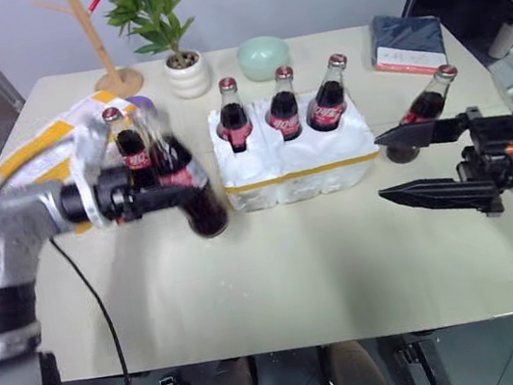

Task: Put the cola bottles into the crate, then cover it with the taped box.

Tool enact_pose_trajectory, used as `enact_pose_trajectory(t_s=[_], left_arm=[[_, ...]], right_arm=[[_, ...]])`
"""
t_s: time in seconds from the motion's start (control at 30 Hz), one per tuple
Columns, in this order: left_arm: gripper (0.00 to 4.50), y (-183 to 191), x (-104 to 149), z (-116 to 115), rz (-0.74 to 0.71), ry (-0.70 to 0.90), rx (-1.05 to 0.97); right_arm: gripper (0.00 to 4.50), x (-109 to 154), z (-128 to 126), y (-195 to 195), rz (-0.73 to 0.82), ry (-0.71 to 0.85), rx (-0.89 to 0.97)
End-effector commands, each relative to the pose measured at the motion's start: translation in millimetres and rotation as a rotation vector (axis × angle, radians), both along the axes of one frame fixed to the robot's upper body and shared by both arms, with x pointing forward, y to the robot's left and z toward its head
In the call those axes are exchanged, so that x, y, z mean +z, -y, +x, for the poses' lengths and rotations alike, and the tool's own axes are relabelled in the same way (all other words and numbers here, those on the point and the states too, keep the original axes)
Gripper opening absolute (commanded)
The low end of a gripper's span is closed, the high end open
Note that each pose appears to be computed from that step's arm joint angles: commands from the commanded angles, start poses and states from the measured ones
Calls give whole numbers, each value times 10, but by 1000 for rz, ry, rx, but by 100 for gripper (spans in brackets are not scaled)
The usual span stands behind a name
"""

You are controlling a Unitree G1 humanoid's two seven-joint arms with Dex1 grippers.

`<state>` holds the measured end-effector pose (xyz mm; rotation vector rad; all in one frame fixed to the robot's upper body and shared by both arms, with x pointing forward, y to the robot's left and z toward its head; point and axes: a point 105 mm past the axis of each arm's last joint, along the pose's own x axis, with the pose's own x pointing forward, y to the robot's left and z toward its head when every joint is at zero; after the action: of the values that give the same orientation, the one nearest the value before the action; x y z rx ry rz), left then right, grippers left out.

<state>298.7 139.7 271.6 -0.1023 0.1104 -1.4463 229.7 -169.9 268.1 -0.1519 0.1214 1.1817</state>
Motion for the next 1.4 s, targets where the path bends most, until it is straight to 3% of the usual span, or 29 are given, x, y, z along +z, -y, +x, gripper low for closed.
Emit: enact_pose_trajectory(t_s=[0.03,0.13,0.3,0.53,0.67,0.73,0.8,0.83,0.93,1.0,1.1,1.2,1.27,1.4], left_arm=[[276,231,340,77,-96,92,-54],[276,580,439,398,-134,162,15],[276,1056,227,832,-31,263,139],[276,1391,-157,882,98,330,83],[276,1409,-528,887,223,347,73],[377,1396,-644,887,262,374,85],[447,1369,-696,897,270,367,115],[447,1352,-705,902,267,359,131],[447,1211,-642,852,225,375,183],[447,1037,-425,762,140,390,242],[447,710,-111,482,26,414,305],[447,358,1,282,0,412,426],[447,24,-12,187,17,388,594],[447,-530,-239,216,84,309,972]], right_arm=[[450,74,-26,0,20,48,-17],[450,71,-29,18,41,53,-42],[450,68,-63,41,61,63,-81],[450,7,-84,95,84,45,-134],[450,-60,-17,111,96,39,-167],[450,-108,42,104,90,41,-184],[450,-132,83,84,91,45,-186],[450,-132,95,74,95,46,-184],[450,-128,134,34,106,49,-164],[450,-128,152,26,107,46,-154],[450,-136,157,30,107,37,-142],[450,-153,159,47,107,30,-138],[450,-173,165,67,107,22,-137],[450,-172,157,81,93,30,-124]])
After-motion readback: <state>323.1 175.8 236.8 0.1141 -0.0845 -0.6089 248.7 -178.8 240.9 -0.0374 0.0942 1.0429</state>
